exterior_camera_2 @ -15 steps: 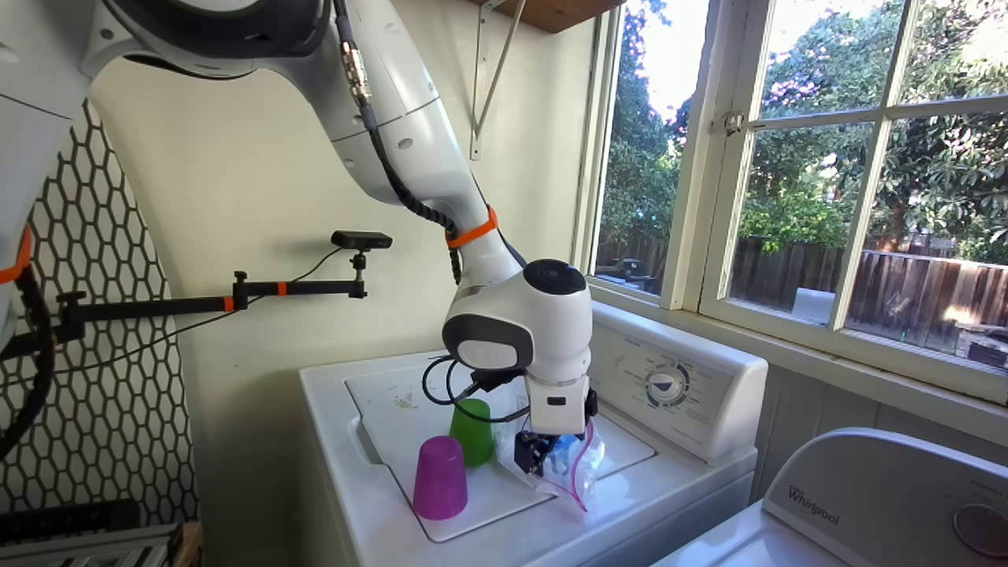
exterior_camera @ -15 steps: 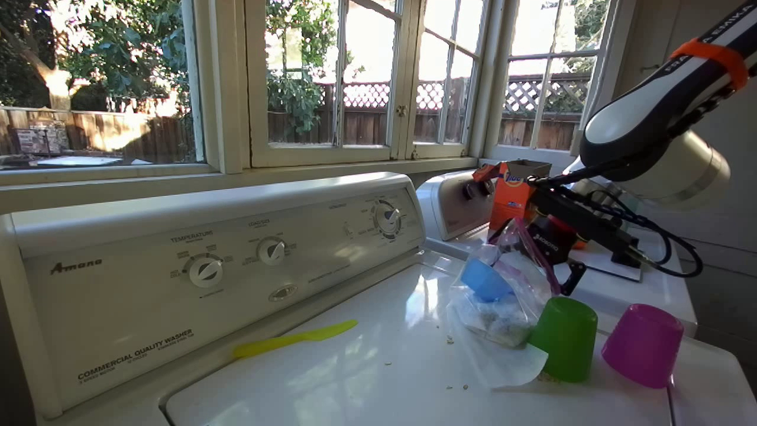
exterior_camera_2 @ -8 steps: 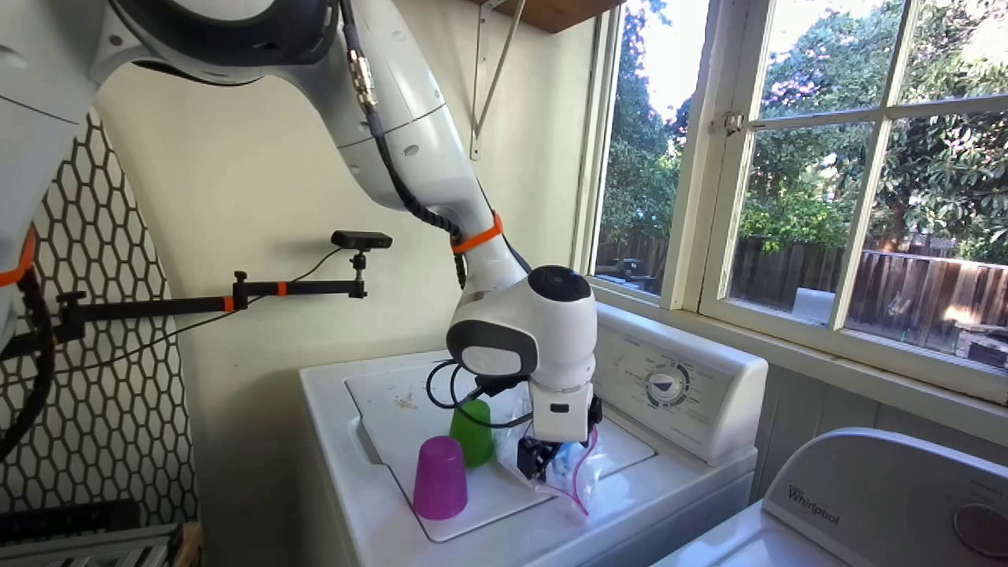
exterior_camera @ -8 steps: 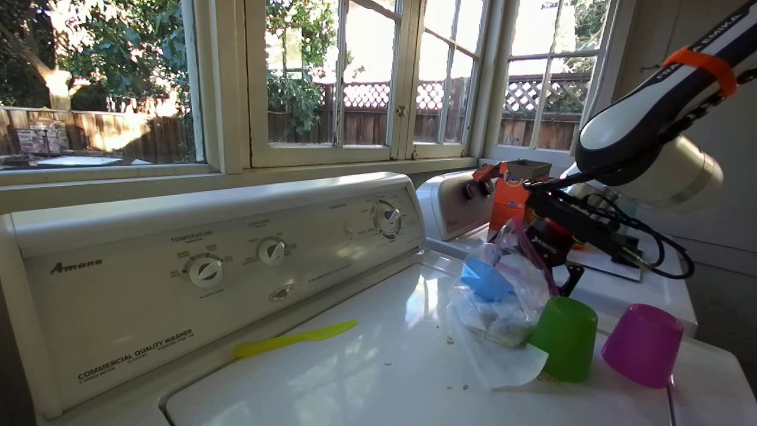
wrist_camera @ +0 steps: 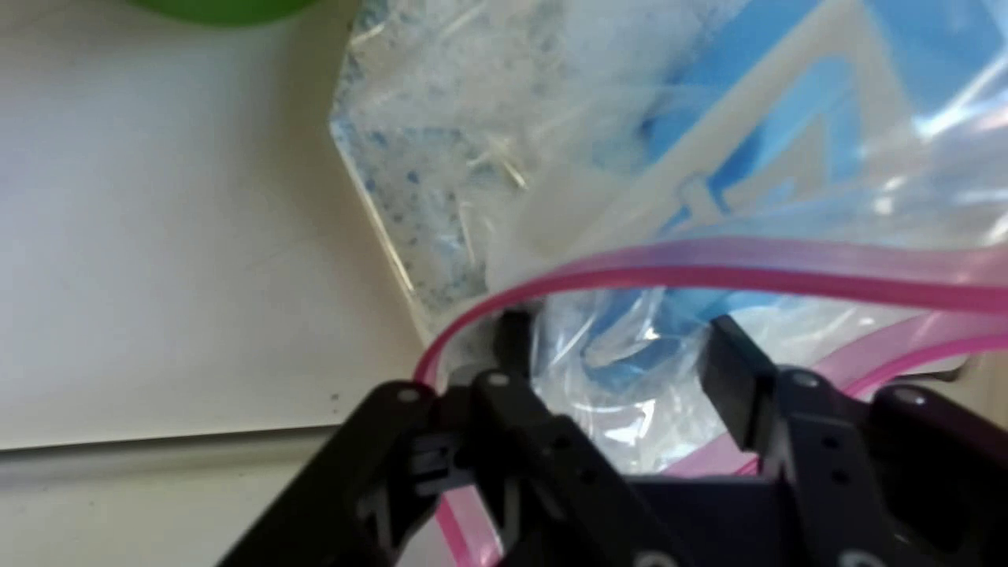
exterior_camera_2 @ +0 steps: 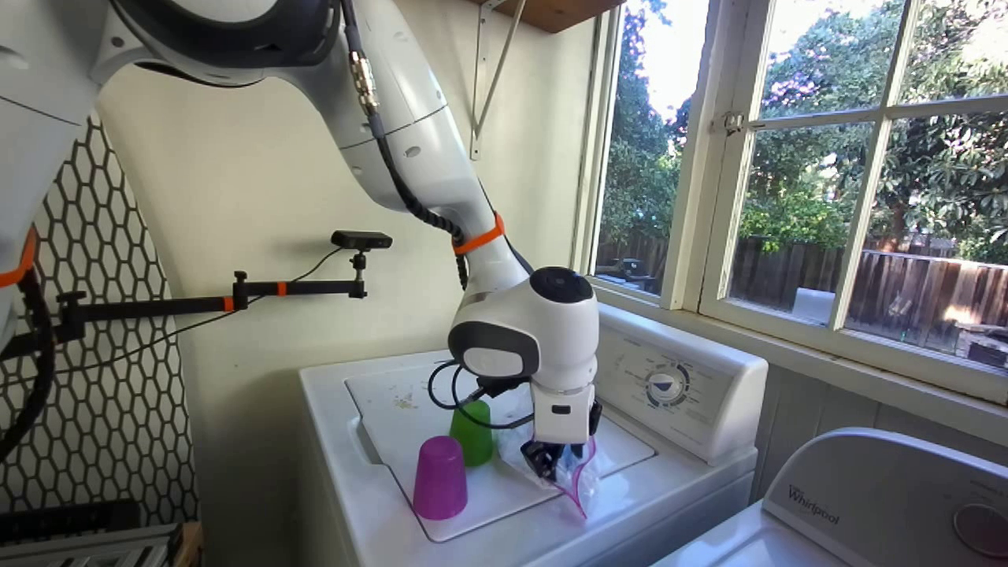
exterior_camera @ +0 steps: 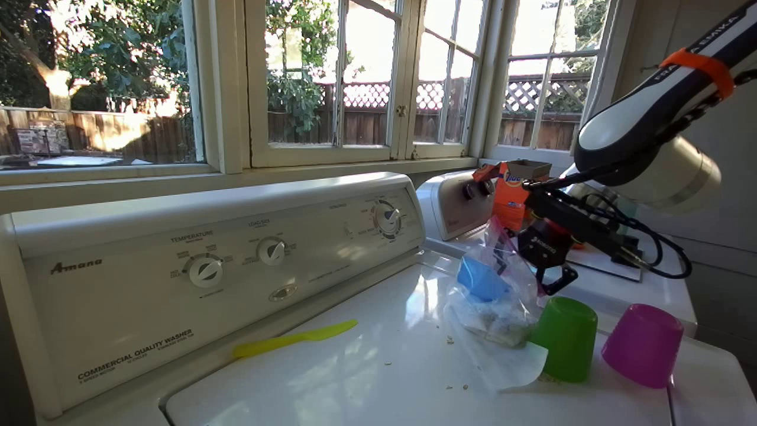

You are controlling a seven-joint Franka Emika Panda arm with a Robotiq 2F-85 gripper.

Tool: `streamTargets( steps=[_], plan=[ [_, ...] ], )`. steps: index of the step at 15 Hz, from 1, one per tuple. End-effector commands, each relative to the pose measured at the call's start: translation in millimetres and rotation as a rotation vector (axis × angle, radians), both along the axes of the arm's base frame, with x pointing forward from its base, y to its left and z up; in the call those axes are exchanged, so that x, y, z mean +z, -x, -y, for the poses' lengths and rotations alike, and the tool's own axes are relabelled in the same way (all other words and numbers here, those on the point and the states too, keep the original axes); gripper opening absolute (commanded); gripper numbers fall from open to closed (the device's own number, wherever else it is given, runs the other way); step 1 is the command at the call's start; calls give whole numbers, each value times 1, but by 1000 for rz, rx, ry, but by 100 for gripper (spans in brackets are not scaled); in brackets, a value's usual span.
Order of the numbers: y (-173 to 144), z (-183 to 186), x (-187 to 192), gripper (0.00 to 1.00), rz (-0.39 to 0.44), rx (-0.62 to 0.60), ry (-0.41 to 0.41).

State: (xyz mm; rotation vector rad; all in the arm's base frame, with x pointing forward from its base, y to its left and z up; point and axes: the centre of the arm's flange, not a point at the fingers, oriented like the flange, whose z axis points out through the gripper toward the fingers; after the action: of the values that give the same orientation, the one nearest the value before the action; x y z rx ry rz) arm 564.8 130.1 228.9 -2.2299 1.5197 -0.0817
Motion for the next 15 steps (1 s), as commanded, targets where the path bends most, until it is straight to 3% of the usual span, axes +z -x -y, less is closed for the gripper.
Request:
streamTargets(
  steps=[1,4,8,9,11,15],
  plan=[
    [-1,-2,-1,27,0,-1,-14],
    [1,-4,10,5,21,10,-10],
    [3,-8,23,6,40,35,9],
    [3,-9,25,46,40,43,18],
    [4,-10,30,48,45,60,32],
    [4,-11,33,78,47,117,88]
  ],
)
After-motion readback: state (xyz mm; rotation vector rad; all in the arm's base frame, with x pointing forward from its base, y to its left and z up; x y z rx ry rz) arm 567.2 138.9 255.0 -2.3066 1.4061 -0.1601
